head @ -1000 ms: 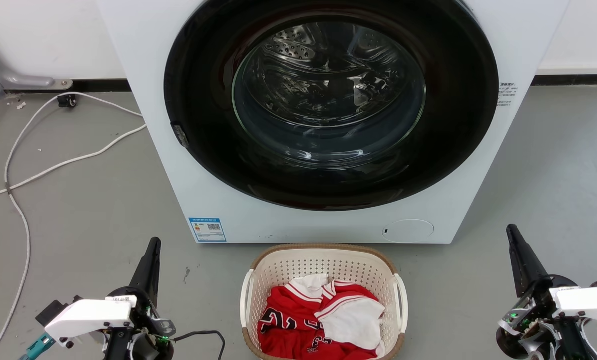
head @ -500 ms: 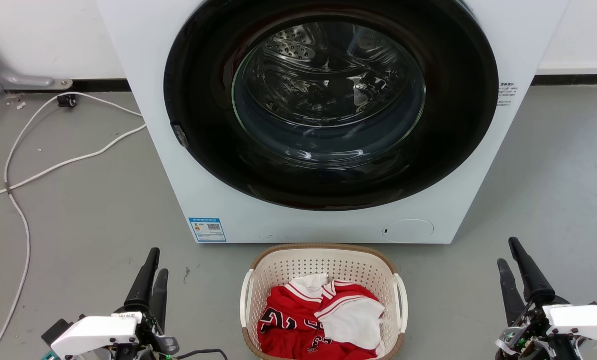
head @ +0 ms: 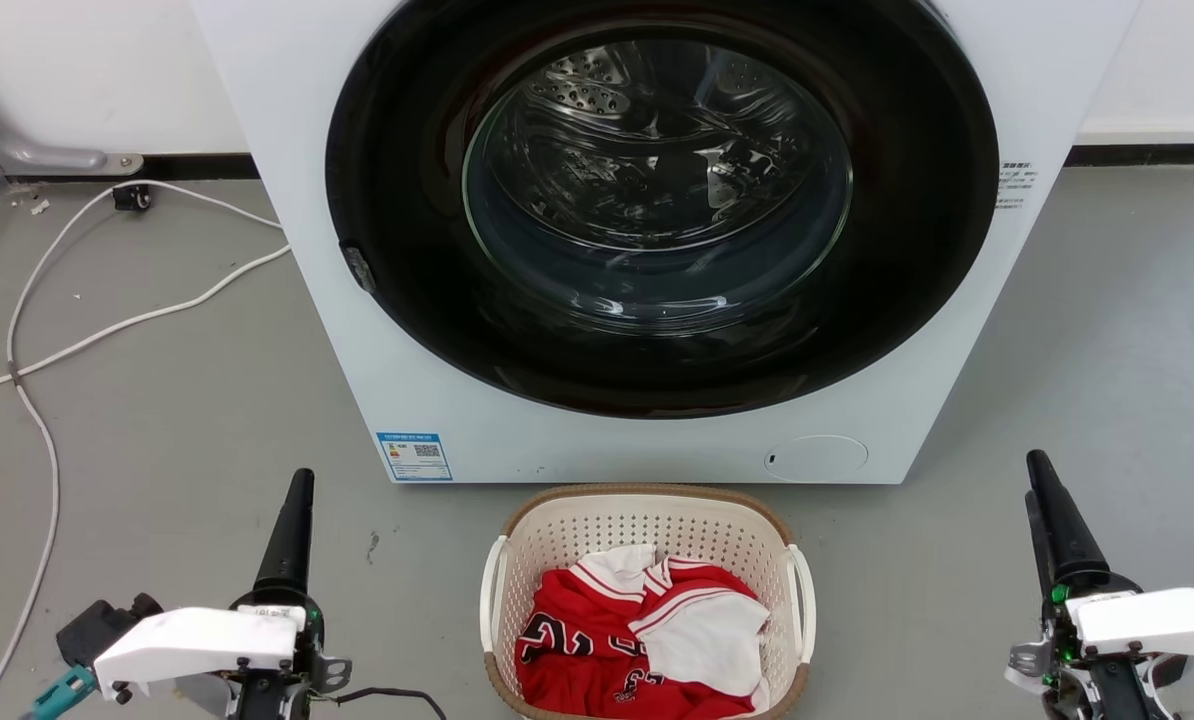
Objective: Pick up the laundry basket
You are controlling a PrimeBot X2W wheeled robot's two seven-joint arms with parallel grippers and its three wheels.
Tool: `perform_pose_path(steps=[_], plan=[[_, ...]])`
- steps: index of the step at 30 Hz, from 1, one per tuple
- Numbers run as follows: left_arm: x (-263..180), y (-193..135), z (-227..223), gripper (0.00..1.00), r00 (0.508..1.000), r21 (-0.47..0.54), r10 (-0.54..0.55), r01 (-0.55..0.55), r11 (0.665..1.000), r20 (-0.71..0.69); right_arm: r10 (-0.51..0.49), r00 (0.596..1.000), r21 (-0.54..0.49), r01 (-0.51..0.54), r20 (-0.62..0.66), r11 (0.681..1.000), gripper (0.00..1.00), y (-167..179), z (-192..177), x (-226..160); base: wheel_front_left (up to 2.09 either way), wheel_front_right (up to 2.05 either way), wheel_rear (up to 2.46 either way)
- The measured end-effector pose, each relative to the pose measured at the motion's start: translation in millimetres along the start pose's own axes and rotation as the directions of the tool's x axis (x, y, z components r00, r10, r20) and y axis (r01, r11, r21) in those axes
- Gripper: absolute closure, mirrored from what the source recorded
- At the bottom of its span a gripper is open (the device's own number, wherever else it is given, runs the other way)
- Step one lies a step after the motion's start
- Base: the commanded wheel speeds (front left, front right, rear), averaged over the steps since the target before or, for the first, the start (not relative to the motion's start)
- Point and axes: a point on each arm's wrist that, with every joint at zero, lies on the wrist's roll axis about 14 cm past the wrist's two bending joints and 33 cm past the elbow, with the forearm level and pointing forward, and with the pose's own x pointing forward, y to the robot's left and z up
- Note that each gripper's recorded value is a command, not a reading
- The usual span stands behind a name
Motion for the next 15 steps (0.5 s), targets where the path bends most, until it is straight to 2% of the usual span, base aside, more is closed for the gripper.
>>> perform_pose_path(steps=[7, 15], plan=[[1.5, -8.2, -2.7, 0.0, 1.0, 0.149, -0.011, 0.011, 0.989, 0.001, 0.04, 0.999, -0.182, -0.039, 0.001, 0.982, 0.0, 13.2, -1.2, 1.7, 0.0, 0.0, 0.0], [1.1, -12.8, -7.9, 0.0, 1.0, 0.307, -0.021, 0.021, 0.951, -0.002, 0.067, 0.998, -0.366, -0.066, -0.011, 0.928, 0.0, 20.9, -6.3, 0.7, 0.0, 0.0, 0.0]])
